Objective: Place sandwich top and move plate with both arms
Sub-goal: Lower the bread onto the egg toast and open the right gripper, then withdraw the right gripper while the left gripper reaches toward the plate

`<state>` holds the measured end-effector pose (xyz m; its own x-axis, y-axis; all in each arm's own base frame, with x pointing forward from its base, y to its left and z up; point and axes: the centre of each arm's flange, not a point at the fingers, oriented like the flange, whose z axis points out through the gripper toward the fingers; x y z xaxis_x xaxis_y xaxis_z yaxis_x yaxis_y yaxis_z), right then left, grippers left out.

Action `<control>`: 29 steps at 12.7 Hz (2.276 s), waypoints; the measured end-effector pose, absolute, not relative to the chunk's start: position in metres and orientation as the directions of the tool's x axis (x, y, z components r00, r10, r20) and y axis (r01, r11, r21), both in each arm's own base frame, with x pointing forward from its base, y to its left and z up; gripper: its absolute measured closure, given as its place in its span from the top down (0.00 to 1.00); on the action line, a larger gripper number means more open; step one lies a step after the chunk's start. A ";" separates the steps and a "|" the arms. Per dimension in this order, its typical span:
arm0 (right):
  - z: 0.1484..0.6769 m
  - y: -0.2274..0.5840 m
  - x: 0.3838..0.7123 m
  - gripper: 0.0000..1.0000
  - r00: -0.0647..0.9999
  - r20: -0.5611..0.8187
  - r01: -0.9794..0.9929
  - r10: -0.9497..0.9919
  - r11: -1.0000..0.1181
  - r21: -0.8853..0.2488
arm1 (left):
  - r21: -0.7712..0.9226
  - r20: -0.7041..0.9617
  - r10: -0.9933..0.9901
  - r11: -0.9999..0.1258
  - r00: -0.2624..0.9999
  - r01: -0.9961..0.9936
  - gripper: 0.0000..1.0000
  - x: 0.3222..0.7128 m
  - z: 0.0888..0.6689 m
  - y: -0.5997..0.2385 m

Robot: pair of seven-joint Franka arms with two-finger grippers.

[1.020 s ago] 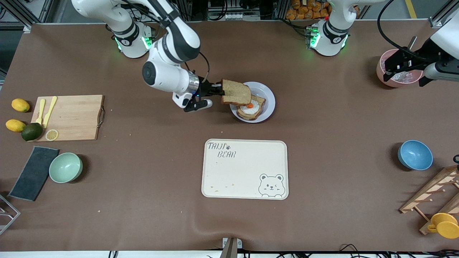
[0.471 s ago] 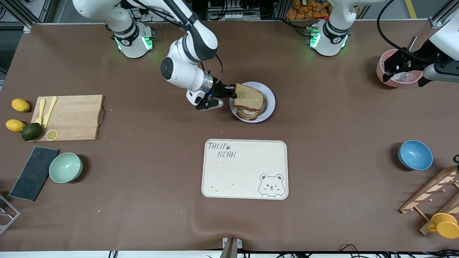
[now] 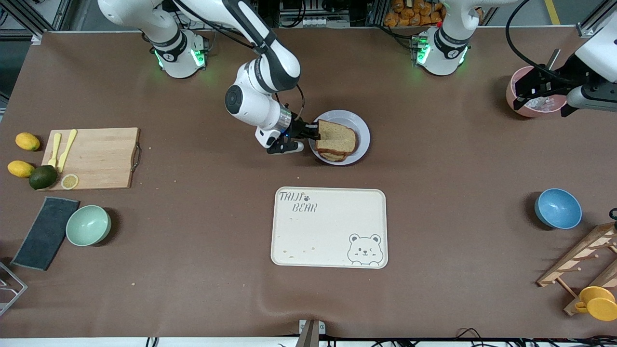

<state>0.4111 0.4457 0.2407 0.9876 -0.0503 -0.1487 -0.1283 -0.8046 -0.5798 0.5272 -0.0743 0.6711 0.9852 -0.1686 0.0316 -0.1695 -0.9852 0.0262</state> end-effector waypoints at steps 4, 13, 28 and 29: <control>0.254 0.436 0.434 0.68 0.990 -0.118 -0.138 -0.084 -0.792 -0.594 | 0.028 0.032 -0.168 -0.985 0.985 -0.169 1.00 0.527 0.671 -0.074; 0.355 0.252 0.567 1.00 0.963 -0.269 -0.119 0.031 -0.844 -0.522 | 0.155 -0.007 -0.102 -0.983 0.995 -0.099 1.00 0.532 0.656 -0.063; 0.458 -0.119 0.611 1.00 0.956 -0.086 0.251 0.280 -0.936 -0.246 | 0.733 -0.154 -0.401 -0.659 0.903 -0.168 1.00 0.595 0.350 -0.045; 0.474 -0.133 0.611 1.00 0.950 -0.085 0.276 0.300 -0.936 -0.218 | 0.750 -0.149 -0.400 -0.641 0.904 -0.160 1.00 0.588 0.336 -0.041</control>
